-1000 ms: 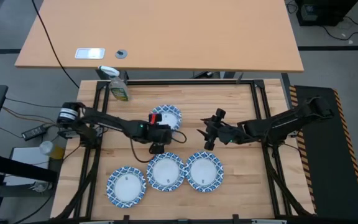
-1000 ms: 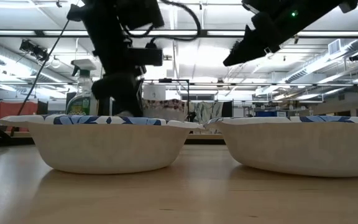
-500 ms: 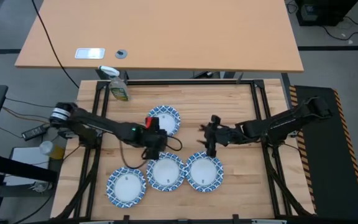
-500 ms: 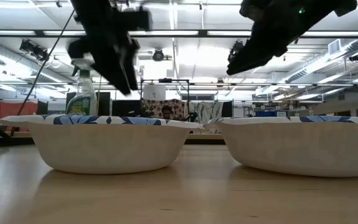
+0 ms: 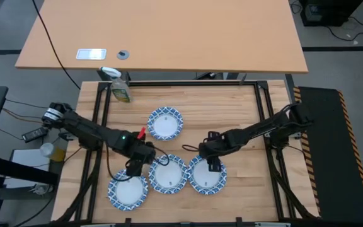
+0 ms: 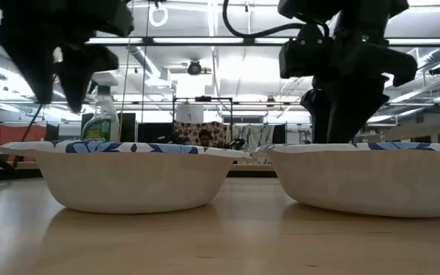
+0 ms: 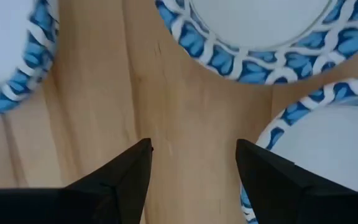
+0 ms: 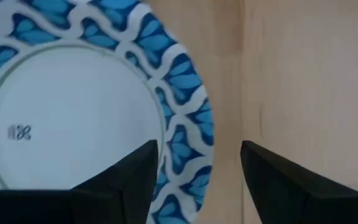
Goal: Nest bowls inside each other
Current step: Stack the white bowl on top of the stacked white bowls
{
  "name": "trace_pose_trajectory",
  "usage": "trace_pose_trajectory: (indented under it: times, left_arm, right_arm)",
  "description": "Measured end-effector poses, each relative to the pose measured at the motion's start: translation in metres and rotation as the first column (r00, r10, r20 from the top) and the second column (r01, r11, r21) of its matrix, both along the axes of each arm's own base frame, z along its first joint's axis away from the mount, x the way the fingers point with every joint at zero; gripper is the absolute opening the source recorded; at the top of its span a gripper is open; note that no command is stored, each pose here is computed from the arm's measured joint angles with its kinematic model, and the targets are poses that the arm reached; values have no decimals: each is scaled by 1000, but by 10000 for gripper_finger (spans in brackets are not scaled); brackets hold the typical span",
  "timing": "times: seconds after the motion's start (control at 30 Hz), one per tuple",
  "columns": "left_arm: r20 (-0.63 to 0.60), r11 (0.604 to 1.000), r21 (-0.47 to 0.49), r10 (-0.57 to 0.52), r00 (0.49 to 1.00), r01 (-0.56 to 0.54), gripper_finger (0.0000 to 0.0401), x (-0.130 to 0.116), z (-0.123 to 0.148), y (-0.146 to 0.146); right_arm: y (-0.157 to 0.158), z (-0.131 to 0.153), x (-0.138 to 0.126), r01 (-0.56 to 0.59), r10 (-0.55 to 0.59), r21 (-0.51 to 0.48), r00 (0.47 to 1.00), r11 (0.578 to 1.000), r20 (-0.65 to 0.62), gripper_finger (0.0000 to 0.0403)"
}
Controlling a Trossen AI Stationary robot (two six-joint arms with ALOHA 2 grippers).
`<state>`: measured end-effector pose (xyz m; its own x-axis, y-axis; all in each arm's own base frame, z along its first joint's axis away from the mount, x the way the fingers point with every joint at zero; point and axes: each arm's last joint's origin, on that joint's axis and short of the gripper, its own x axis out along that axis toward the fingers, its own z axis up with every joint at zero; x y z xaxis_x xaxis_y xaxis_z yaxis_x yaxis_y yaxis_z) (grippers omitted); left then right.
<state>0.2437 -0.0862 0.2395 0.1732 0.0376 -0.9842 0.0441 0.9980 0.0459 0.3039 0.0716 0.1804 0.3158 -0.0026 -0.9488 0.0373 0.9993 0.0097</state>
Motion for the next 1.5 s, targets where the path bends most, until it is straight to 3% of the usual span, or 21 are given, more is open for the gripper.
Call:
trace_pose_trajectory:
  times: [0.23,0.4,0.8,0.93,1.07,1.27,1.5]
  left_arm:
    - [-99,1000,17,14,995,-12,236,-21,-39,-5]
    - [-147,999,-39,32,989,-38,236,-28,-54,-4]
    - [-89,975,-213,40,995,-58,236,-38,-32,-11]
    - [-100,978,-202,39,994,-59,236,-39,-35,-18]
    - [-65,991,-128,25,998,-33,236,-41,-48,-22]
    - [-85,982,-180,37,996,-51,233,-49,-66,-27]
    - [-83,987,-153,44,996,-56,184,-50,-67,-26]
  right_arm:
    - [2,-15,7,-29,30,10,997,1000,-68,235]
    - [3,-26,8,-40,45,40,992,998,-121,235]
    - [1,-25,7,-28,30,18,992,999,-123,199]
    - [1,-25,7,-28,30,17,992,999,-123,184]
    - [1,-26,7,-26,27,10,992,1000,-121,169]
    - [0,-25,7,-13,12,-11,993,1000,-114,154]
    - [-2,-25,8,-8,6,-12,993,1000,-114,153]
